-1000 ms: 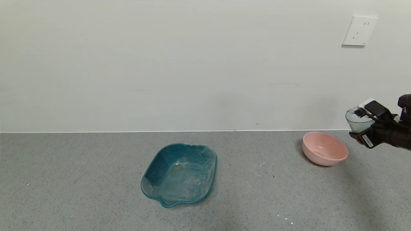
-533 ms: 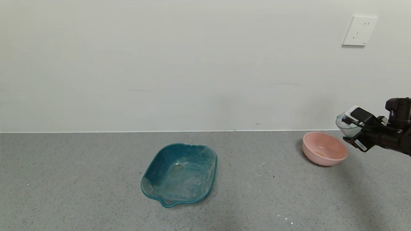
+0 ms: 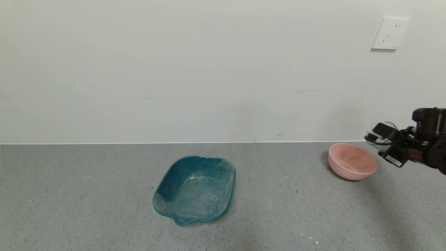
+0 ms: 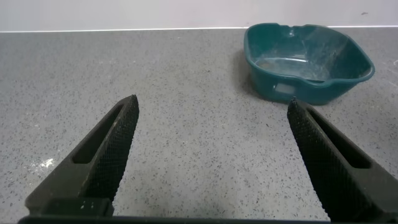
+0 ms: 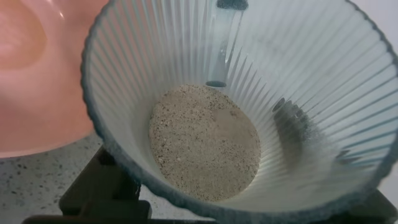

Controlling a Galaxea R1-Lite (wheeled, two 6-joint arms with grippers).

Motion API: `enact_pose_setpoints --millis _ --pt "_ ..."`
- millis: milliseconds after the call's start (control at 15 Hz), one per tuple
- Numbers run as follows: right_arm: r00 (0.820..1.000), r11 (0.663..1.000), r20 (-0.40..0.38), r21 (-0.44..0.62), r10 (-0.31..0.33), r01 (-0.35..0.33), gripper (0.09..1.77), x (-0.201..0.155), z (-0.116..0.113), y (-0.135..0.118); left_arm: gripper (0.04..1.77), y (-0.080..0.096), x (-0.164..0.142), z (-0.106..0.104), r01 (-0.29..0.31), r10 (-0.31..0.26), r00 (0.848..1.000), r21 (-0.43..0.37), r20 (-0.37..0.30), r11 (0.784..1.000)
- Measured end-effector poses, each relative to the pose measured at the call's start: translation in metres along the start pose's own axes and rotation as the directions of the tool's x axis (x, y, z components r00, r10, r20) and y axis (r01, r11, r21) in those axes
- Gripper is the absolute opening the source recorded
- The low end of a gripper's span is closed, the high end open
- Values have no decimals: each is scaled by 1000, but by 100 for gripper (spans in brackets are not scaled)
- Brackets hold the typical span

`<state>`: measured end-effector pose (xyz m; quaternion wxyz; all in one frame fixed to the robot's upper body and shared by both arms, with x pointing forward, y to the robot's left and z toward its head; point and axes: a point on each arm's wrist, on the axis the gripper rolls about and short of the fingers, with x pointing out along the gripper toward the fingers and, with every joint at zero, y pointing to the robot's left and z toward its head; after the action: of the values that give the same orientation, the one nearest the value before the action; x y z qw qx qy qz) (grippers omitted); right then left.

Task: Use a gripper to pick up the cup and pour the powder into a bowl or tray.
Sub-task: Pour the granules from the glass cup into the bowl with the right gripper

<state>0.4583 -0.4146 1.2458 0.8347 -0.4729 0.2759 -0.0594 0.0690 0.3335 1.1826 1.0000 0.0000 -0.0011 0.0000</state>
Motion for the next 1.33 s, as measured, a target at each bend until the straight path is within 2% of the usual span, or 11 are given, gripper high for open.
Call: enact_pose_setpoints --millis 533,733,933,1333 --pt "999 989 -32 -145 -27 22 135 1 9 5 172 0 0 0 0 0 1000 0 0 1000" --pt "999 980 -19 -194 -48 43 135 7 11 6 172 0 0 0 0 0 1000 0 0 1000" --pt "994 955 -16 -279 -107 99 135 14 11 5 172 0 0 0 0 0 1000 0 0 1000" --pt "995 915 -24 -396 -92 75 135 19 10 13 172 0 0 0 0 0 1000 0 0 1000"
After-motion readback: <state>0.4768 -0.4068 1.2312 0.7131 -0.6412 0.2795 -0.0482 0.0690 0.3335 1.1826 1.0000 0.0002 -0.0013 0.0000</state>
